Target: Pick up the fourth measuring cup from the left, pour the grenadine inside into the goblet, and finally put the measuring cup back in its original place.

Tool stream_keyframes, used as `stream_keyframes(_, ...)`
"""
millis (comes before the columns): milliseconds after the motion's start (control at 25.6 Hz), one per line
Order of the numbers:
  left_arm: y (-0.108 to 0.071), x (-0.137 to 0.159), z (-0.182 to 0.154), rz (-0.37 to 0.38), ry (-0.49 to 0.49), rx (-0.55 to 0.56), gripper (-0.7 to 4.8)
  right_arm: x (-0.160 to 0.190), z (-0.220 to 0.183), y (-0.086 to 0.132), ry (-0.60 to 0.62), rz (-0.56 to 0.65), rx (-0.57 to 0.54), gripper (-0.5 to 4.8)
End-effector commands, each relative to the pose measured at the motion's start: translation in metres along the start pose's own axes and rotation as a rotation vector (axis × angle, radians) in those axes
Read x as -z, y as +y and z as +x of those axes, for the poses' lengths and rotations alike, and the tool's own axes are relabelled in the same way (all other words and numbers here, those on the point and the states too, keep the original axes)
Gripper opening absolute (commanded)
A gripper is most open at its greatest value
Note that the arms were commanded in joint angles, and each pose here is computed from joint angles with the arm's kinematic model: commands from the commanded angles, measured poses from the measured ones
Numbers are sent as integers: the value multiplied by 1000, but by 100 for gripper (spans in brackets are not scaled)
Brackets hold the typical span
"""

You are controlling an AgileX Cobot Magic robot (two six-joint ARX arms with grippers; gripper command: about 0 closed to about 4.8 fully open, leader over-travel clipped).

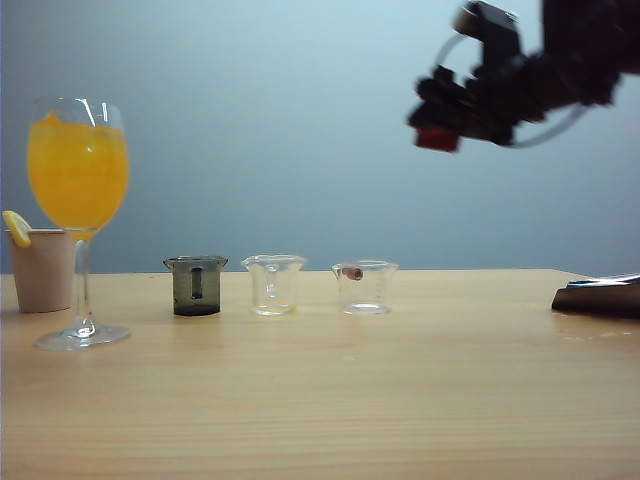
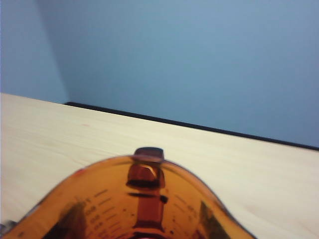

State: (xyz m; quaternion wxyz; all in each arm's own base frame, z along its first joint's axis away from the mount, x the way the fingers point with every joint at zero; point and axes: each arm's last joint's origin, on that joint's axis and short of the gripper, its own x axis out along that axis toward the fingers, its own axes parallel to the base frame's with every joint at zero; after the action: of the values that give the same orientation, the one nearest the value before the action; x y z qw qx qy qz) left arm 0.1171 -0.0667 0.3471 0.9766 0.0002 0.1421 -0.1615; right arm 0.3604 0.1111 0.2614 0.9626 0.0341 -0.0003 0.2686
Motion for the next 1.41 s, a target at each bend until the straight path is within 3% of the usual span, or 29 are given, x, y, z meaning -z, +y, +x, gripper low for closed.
stream_keyframes(39,2,0,-5,21,40,-31,-5,-31,17,29,-7,-2,-80,-1)
stream_keyframes(196,3,1,-9,22,41,-31,-5,-59,30,60,-33,-48,-158,-1)
stream_keyframes(430,4,0,-14,42,22,-22,-6,-72,44,85,-52,-70,-220,-1)
stream_keyframes(1095,4,12,-11,50,3,-4,-5,-61,90,169,-49,-71,-410,-1)
stream_keyframes(1408,8,13,-22,59,-21,-51,-5,-58,103,195,0,-179,-464,-1)
